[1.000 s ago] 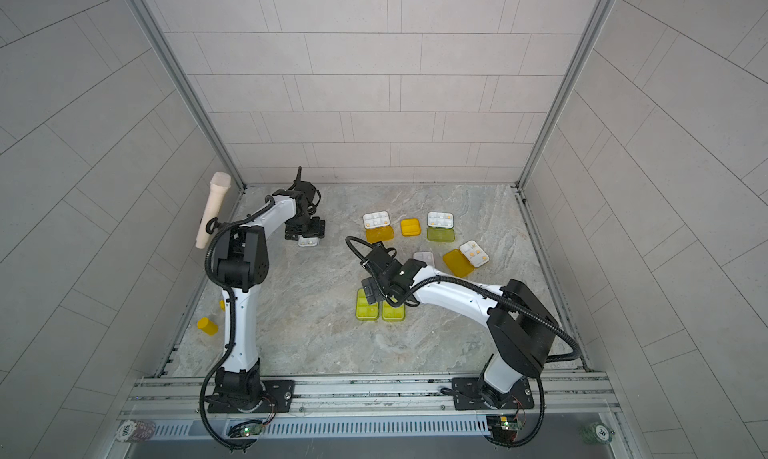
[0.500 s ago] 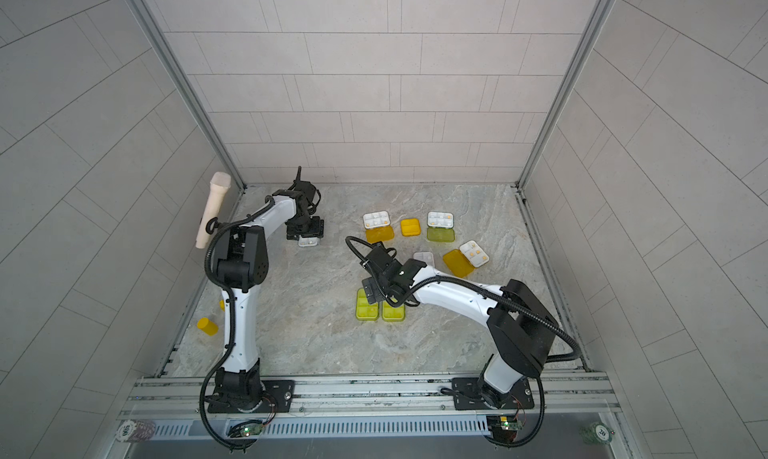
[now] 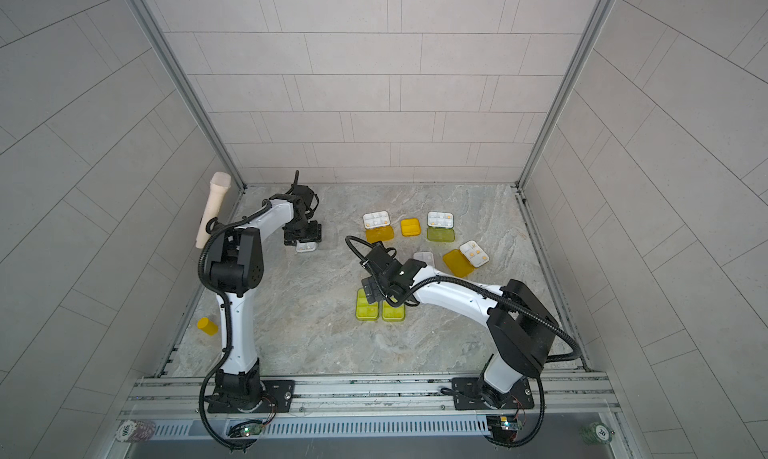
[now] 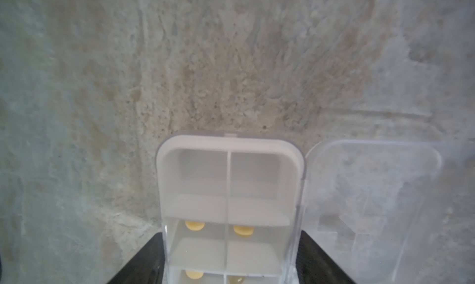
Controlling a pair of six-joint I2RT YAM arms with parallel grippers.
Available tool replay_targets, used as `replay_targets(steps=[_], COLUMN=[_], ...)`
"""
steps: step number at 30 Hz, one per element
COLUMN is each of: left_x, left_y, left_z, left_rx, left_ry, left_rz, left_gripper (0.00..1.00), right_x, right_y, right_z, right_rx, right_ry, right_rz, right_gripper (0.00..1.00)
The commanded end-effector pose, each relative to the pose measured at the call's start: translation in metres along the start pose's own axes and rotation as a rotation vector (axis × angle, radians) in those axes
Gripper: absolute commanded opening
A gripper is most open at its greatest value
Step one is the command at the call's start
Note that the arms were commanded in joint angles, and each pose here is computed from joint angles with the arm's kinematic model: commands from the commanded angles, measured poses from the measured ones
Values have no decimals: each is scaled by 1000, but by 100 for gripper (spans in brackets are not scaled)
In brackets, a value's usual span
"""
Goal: Close pillboxes
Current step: Pick up the pillbox at the center of the board, then place the pillbox at the center of the board.
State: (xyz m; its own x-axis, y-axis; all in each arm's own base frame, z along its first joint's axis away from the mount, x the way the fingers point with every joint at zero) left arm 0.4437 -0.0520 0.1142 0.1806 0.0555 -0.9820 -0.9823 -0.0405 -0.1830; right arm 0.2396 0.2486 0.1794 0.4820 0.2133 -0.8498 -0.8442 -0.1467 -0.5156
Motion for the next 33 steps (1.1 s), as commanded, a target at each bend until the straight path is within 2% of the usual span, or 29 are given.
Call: replay_targets(steps=[1,9,23,29,33], left_x=[-22,-34,-40,-40,-31], left_y=[11,54,149,171,183], left_z=[4,-5,-36,-48,-48], left_rx=[-42,-78,-80,-67,-65], left_ry=[1,6,12,13,-2], left_rz=[-21,-19,-60,-80,-56], left_gripper=[76,76,75,75,75], right_x=[-3,-10,-17,-17,-17], right_y=[-3,-8,-5,-3,-2], right_z=[1,2,0,-1,-2], right_rx=[-10,-16,-18,-25,-23], right_ry=[-6,-13,-14,-5,4], right_rz=[-12,-22,-8,7,15], right_gripper=[95,95,94,94,94])
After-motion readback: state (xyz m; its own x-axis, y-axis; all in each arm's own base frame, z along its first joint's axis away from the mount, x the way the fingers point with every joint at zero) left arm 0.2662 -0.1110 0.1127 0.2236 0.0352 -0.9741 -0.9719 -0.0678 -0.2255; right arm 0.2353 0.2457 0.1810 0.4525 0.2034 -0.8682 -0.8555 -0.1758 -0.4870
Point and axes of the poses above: each gripper's point midway between its finger pads, its own x axis out along the fingers, its own z axis along the line the jaws close on, y = z × x, the point moved 9 cm from there along -x, back along the fingers, and after that the axes turned 7 degrees about x, right-handed, at the moved point
